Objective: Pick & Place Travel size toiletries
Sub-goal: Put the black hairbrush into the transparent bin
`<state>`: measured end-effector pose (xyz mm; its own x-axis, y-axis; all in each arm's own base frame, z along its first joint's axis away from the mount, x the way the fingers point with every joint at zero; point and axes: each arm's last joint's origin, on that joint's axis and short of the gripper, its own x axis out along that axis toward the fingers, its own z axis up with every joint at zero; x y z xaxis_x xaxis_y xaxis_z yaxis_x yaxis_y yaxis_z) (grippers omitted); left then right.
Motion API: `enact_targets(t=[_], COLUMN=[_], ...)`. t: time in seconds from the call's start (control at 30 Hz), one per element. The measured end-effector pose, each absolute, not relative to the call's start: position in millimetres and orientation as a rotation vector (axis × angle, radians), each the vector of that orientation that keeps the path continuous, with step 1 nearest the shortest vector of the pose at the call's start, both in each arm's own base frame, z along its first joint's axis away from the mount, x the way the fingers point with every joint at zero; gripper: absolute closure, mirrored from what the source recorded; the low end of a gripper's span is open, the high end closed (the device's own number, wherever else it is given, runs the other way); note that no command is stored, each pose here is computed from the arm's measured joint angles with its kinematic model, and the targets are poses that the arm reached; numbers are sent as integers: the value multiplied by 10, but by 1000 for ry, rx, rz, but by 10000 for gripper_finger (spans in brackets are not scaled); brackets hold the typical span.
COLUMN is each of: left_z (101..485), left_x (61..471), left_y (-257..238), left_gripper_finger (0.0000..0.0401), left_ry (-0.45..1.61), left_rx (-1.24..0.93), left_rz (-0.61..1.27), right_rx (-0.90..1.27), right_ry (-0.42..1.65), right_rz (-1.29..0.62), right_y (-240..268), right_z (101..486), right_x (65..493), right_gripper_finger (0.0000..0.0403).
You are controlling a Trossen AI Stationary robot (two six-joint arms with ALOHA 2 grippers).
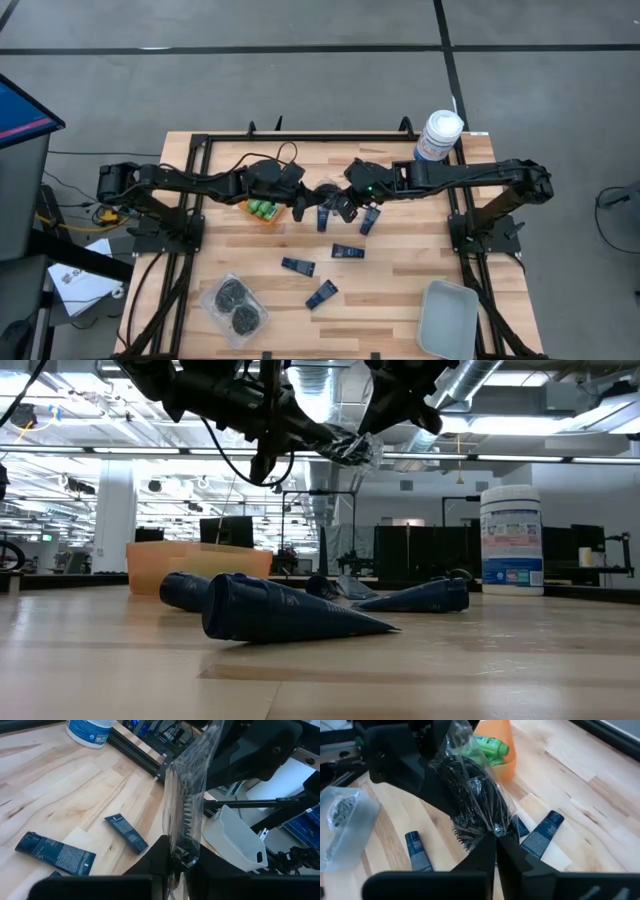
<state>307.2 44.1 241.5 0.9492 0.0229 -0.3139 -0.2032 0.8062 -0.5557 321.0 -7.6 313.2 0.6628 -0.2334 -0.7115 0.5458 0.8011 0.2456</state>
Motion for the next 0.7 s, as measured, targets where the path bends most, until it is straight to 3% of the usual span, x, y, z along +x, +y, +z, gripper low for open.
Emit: enact_targets(t=[0.23,0.43,0.7], left_z=[2509,2616,2788], left_x=[2999,2736,2084], left_y=[404,337,64], left_gripper_finger=[380,379,377], left_ry=[318,454,768], left_rx=[-641,-673,-774], left_rz=[35,0,-251], right_rx=[453,452,441], right_ry=[713,636,519], right_rz=[-406,-337,-267], right_y=[-56,-11,47], right_z=[3210,3496,3831], right_x=[3155,2908,2563], right_gripper_finger=[312,231,199])
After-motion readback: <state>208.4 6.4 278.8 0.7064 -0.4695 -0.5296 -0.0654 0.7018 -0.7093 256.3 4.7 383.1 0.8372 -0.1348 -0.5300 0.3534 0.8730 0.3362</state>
